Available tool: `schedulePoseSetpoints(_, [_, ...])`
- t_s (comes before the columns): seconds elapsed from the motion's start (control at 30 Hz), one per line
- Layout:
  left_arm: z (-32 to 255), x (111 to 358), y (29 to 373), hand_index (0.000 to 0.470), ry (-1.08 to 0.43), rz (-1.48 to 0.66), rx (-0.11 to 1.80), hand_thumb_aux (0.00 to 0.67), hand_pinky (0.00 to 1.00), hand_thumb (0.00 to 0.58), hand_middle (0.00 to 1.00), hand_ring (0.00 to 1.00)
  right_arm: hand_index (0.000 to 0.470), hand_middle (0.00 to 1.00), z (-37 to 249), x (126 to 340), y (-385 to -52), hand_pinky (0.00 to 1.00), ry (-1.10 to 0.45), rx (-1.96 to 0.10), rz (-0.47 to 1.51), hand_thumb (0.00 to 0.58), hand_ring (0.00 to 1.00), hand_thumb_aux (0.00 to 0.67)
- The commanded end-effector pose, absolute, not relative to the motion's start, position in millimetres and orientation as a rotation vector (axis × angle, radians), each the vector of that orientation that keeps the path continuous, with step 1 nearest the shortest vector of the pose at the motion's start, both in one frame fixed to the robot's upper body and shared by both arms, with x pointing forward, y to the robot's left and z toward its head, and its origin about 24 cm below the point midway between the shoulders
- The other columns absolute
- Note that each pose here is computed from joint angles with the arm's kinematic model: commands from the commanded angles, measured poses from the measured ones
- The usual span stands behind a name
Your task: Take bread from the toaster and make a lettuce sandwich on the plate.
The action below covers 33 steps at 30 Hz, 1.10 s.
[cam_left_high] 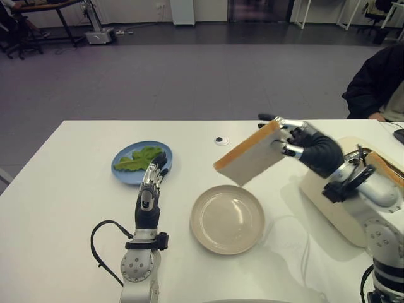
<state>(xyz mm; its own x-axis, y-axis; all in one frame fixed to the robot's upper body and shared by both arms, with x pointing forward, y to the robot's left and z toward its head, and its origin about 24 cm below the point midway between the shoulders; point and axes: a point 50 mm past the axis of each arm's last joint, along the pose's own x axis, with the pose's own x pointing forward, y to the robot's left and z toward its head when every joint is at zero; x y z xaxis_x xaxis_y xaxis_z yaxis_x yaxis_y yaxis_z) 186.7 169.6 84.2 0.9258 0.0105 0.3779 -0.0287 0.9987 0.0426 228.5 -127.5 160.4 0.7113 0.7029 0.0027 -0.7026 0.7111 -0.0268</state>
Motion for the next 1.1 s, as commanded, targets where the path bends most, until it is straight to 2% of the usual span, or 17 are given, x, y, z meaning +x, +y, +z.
schedulePoseSetpoints(0.03, [82.1, 185.0, 168.3, 0.000, -0.370, 0.019, 0.048, 0.000, 0.00, 0.000, 0.00, 0.00, 0.470, 0.00, 118.5, 226.0, -124.9, 0.00, 0.168, -0.045, 0.780, 0.580, 0.00, 0.670])
schedulePoseSetpoints(0.27, [82.4, 185.0, 167.4, 0.000, -0.371, 0.020, 0.044, 0.000, 0.00, 0.000, 0.00, 0.00, 0.470, 0.00, 83.6, 215.0, -119.7, 0.00, 0.285, -0.113, 0.822, 0.580, 0.00, 0.670])
schedulePoseSetpoints(0.53, [83.7, 185.6, 166.5, 0.000, -0.375, 0.017, 0.042, 0.000, 0.00, 0.000, 0.00, 0.00, 0.470, 0.00, 75.2, 222.9, -122.0, 0.00, 0.255, -0.232, 0.800, 0.580, 0.00, 0.670])
schedulePoseSetpoints(0.57, [83.9, 185.6, 166.5, 0.000, -0.375, 0.017, 0.042, 0.000, 0.00, 0.000, 0.00, 0.00, 0.413, 0.00, 74.0, 226.2, -123.0, 0.00, 0.243, -0.258, 0.782, 0.571, 0.00, 0.589])
schedulePoseSetpoints(0.6, [83.7, 185.5, 166.7, 0.000, -0.374, 0.018, 0.042, 0.000, 0.00, 0.000, 0.00, 0.00, 0.170, 0.00, 73.9, 228.7, -123.1, 0.00, 0.226, -0.279, 0.770, 0.343, 0.00, 0.242])
schedulePoseSetpoints(0.63, [83.6, 185.4, 166.8, 0.000, -0.373, 0.019, 0.042, 0.000, 0.00, 0.000, 0.00, 0.00, 0.000, 0.00, 74.6, 230.2, -122.4, 0.00, 0.212, -0.291, 0.765, 0.000, 0.00, 0.000])
schedulePoseSetpoints(1.1, [84.6, 183.2, 170.5, 0.000, -0.371, 0.023, 0.051, 0.000, 0.00, 0.000, 0.00, 0.00, 0.000, 0.00, 120.2, 247.1, -132.2, 0.00, -0.057, -0.344, 0.598, 0.000, 0.00, 0.000])
